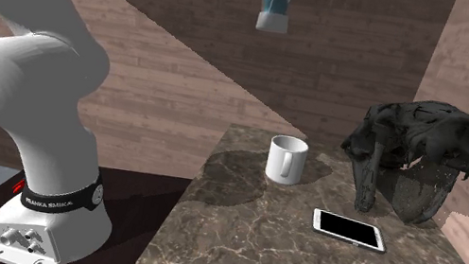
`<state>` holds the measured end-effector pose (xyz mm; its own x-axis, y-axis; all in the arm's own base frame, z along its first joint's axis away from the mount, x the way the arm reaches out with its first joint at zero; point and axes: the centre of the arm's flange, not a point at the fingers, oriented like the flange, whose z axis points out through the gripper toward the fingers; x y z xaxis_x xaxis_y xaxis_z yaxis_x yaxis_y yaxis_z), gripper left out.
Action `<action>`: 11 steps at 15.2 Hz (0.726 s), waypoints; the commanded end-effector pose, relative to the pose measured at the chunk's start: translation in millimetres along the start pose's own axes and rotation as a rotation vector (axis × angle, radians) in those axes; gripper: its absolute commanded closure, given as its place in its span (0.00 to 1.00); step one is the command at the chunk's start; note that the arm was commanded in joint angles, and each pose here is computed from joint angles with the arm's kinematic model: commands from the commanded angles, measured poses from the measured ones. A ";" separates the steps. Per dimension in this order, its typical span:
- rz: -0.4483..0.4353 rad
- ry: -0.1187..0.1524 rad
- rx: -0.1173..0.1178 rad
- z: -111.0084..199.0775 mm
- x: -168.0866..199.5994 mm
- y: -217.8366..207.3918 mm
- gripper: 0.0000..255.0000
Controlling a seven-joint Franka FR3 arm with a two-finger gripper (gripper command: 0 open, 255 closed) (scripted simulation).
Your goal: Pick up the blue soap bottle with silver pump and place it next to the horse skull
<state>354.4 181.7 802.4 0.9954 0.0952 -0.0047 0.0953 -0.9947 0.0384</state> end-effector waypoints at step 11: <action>0.002 0.000 0.001 1.7 31.3 -137.8 1.00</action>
<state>370.6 316.9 798.9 0.9954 0.0955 -0.0052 0.0956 -0.9947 0.0382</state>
